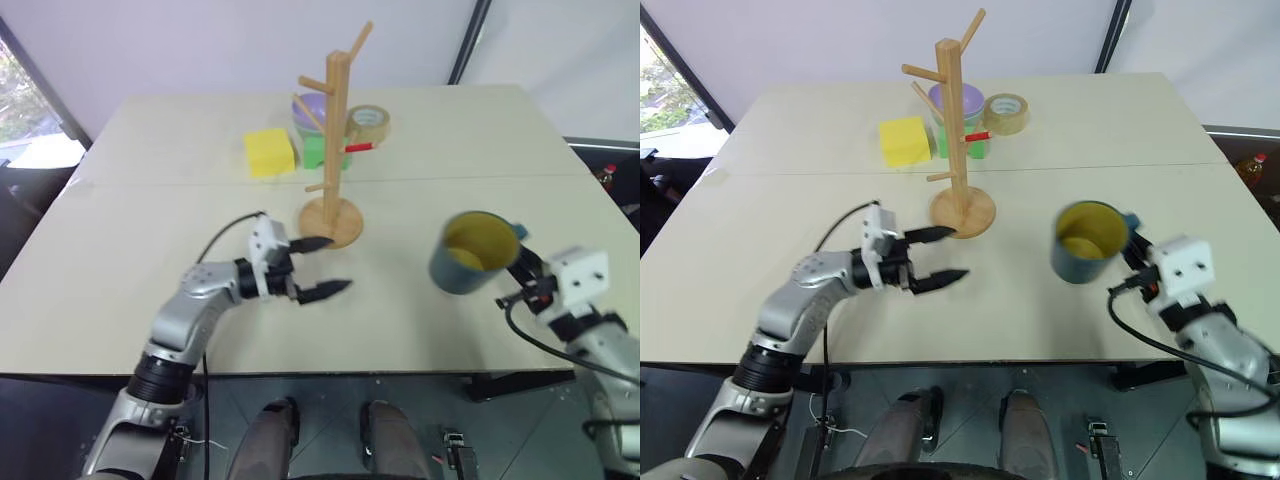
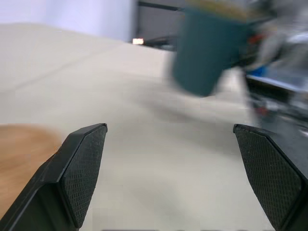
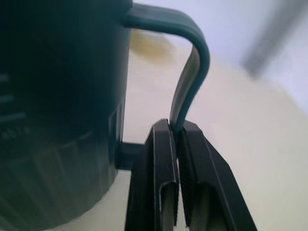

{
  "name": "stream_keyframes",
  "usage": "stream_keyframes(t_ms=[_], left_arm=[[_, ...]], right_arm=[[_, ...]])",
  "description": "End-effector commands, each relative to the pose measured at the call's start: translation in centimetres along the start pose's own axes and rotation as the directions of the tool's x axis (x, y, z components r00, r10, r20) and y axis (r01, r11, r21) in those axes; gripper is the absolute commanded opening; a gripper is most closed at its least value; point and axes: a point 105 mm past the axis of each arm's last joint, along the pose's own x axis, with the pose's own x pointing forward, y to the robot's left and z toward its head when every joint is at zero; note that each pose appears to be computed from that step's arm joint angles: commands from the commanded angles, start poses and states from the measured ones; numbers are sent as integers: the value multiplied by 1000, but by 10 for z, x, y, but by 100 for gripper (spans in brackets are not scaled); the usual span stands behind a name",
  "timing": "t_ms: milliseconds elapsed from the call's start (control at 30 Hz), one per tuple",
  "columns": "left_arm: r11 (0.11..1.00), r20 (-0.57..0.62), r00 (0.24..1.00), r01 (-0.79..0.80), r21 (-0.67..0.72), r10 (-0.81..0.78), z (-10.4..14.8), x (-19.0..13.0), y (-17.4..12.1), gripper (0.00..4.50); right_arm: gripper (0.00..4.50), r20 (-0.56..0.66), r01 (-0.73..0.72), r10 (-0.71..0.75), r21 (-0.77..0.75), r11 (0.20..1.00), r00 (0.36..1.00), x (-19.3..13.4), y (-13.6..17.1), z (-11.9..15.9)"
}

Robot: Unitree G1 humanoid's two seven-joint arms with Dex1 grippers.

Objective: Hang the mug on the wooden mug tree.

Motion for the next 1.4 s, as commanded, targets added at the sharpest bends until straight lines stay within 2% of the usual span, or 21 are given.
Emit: stream_keyframes(t_ms=[33,200,367,567,1400], left_arm=[[993,67,995,-75,86,69,26,-18,24,450],[993,123,990,-78,89,67,45,-30,28,450],[999,154,988,-27,38,21,56,-34,14,450],[1000,138,990,-10,2,9,55,-42,1,450],[994,188,979,-95,53,83,75,-52,2,450]], right_arm=[[5,64,-146,151,-84,986,986,23,12,44],[5,76,-202,216,-151,968,974,63,3,71],[5,86,-247,260,-138,959,962,90,-7,69],[5,89,-321,338,-164,933,937,105,-6,65],[5,82,-418,438,-183,890,895,157,7,63]])
